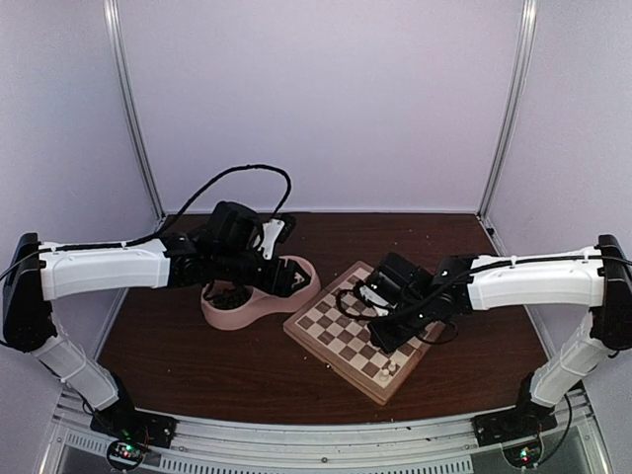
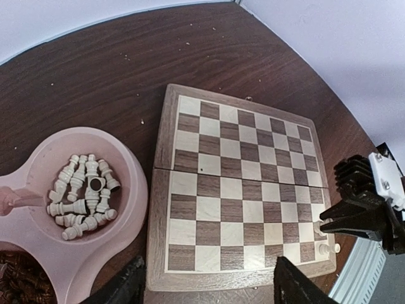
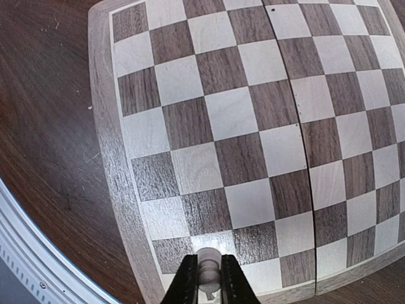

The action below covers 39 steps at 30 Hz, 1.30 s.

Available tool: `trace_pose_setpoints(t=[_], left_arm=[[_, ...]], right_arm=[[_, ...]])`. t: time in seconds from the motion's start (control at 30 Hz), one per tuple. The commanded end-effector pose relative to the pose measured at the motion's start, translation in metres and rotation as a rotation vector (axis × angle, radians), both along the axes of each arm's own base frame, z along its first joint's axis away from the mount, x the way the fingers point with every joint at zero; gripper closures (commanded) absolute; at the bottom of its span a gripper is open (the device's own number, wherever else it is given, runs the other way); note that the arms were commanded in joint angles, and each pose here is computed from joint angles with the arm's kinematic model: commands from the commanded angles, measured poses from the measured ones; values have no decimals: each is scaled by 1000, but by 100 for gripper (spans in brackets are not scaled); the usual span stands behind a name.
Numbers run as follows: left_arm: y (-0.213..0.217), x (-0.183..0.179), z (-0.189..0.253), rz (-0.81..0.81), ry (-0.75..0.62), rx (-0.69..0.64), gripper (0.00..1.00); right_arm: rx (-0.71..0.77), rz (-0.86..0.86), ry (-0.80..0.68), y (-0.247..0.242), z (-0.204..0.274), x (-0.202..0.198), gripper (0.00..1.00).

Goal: Set up the chess pieces on the board
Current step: Place the pawn at g2.

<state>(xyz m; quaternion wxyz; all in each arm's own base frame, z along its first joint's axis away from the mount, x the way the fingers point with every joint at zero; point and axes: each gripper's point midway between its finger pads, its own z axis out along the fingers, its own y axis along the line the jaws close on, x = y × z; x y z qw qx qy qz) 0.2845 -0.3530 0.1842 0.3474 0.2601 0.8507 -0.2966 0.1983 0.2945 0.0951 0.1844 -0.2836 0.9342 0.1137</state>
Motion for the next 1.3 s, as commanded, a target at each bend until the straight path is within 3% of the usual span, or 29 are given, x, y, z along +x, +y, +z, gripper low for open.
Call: trace_pose_setpoints(t=[0.0,0.33,0.93,1.27], left_arm=[[1,4,20,13,-44,-19,30],[-1,1,11,-16,-25,4,30],[-4,-4,0,-37,12,3,33],[-5,-4,-3,-40,22,11,33]], right_arm=[[-73,45,-14,4,-8,-2,88],[-204,73,-16,3,-24,-9,86],[-199,41,-30,-1,-30,-8,72],[-211,46,-21,-4,-30,-10,80]])
